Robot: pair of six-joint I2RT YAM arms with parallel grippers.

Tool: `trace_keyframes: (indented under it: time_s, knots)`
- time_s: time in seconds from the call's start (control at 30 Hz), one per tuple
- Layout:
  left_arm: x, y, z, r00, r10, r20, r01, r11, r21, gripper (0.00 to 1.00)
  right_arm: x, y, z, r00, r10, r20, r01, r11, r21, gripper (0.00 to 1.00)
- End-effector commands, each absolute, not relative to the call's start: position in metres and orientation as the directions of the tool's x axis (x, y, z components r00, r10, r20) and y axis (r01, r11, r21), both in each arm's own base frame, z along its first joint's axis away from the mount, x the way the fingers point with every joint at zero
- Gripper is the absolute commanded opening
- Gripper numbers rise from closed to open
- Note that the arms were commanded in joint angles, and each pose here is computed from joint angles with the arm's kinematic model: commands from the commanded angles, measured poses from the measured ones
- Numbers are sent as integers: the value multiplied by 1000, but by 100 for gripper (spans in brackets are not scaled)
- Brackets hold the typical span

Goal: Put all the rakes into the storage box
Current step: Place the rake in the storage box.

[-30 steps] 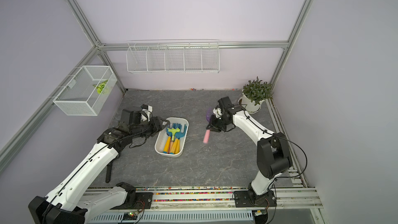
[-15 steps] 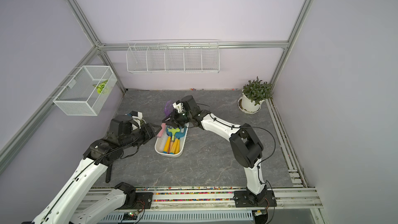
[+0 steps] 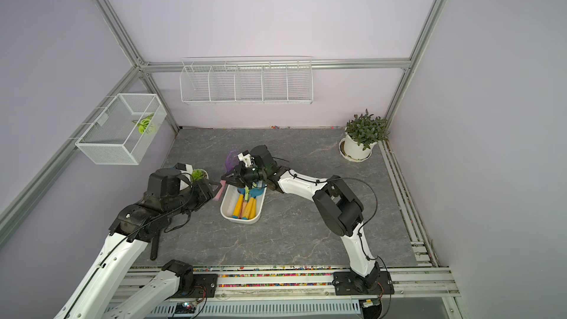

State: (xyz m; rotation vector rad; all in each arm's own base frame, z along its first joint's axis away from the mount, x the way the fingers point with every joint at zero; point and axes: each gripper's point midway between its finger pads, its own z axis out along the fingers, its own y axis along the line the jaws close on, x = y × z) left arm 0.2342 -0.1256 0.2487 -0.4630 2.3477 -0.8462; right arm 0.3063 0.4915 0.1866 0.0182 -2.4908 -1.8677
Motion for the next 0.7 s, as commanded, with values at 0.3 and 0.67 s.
trace_keyframes:
  time_s: [0.3, 0.67]
  knots:
    - [248, -138, 245, -793, -455, -406, -81, 739, -669, 57, 276, 401, 184, -996, -65, -64, -87, 469, 879, 0]
    - [247, -140, 242, -799, -455, -393, -80, 728, -681, 57, 268, 378, 133, -999, -40, 14, -10, 540, 842, 0]
